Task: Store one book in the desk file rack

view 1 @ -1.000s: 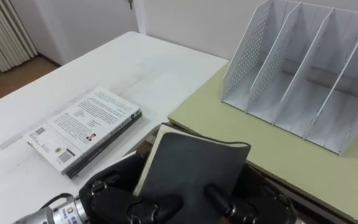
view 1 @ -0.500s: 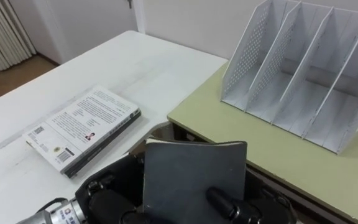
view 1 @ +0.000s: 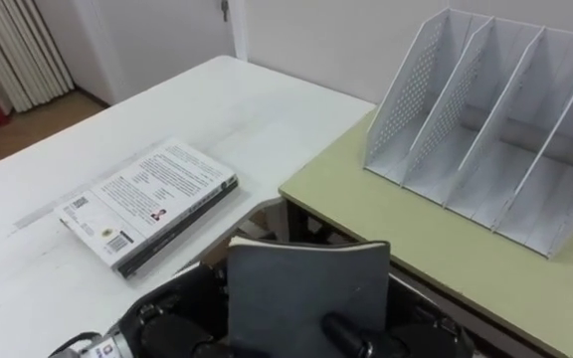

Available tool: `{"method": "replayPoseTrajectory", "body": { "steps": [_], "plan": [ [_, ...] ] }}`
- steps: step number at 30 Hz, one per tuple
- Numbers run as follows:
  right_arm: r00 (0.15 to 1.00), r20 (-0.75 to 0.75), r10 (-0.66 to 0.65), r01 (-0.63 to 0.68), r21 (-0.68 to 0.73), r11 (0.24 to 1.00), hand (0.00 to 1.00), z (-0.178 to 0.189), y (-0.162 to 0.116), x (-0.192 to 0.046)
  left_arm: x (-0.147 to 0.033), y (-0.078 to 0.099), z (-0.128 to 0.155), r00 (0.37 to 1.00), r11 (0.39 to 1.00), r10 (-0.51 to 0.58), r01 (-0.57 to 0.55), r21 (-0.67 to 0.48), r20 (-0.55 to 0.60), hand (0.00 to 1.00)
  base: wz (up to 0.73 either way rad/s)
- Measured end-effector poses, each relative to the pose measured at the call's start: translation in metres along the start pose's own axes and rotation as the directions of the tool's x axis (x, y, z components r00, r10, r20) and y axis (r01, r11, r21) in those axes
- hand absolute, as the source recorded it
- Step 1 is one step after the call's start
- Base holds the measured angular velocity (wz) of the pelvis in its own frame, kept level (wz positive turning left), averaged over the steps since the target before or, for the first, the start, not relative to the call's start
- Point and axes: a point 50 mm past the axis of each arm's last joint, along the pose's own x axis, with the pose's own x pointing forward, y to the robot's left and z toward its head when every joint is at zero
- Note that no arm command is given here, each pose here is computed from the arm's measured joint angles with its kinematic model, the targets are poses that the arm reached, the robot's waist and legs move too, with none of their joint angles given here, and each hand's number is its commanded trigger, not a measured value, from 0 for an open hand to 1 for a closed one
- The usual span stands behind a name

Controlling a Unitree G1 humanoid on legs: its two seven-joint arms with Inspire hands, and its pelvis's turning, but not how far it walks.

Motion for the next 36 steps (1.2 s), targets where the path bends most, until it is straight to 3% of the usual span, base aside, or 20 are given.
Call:
{"method": "replayPoseTrajectory", "body": {
  "steps": [9, 13, 18, 23, 27, 29, 32, 36],
  "plan": [
    [0.984, 0.095, -0.154, 0.162, -0.092, 0.982, 1.00, 0.031, -0.017, -0.018, -0.016, 0.012, -0.034, 0.979, 0.984, 0.175, -0.178, -0.017, -0.103, 0.00, 0.00],
    [0.947, 0.208, -0.244, 0.280, -0.163, 0.946, 1.00, 0.064, -0.026, -0.021, -0.033, 0.020, -0.068, 0.932, 0.938, 0.317, -0.335, -0.090, -0.174, 0.00, 0.02],
    [0.888, 0.333, -0.317, 0.408, -0.256, 0.876, 1.00, 0.100, -0.030, -0.014, -0.045, 0.010, -0.101, 0.896, 0.903, 0.364, -0.406, -0.139, -0.255, 0.00, 0.01],
    [0.817, 0.402, -0.414, 0.550, -0.325, 0.769, 1.00, 0.117, -0.033, -0.009, -0.049, 0.006, -0.128, 0.850, 0.871, 0.397, -0.468, -0.151, -0.346, 0.00, 0.00],
    [0.750, 0.450, -0.485, 0.639, -0.302, 0.707, 1.00, 0.124, -0.036, -0.007, -0.048, 0.002, -0.136, 0.849, 0.863, 0.403, -0.477, -0.168, -0.342, 0.00, -0.01],
    [0.693, 0.489, -0.529, 0.705, -0.309, 0.639, 1.00, 0.133, -0.037, -0.005, -0.056, 0.002, -0.149, 0.817, 0.830, 0.435, -0.527, -0.183, -0.378, 0.00, 0.00],
    [0.633, 0.547, -0.548, 0.758, -0.293, 0.583, 1.00, 0.144, -0.036, 0.000, -0.062, 0.001, -0.158, 0.787, 0.802, 0.454, -0.565, -0.193, -0.417, 0.00, 0.00],
    [0.533, 0.652, -0.539, 0.836, -0.309, 0.453, 1.00, 0.171, -0.027, 0.010, -0.061, -0.002, -0.164, 0.780, 0.790, 0.458, -0.577, -0.206, -0.427, 0.00, -0.02]
  ]
}}
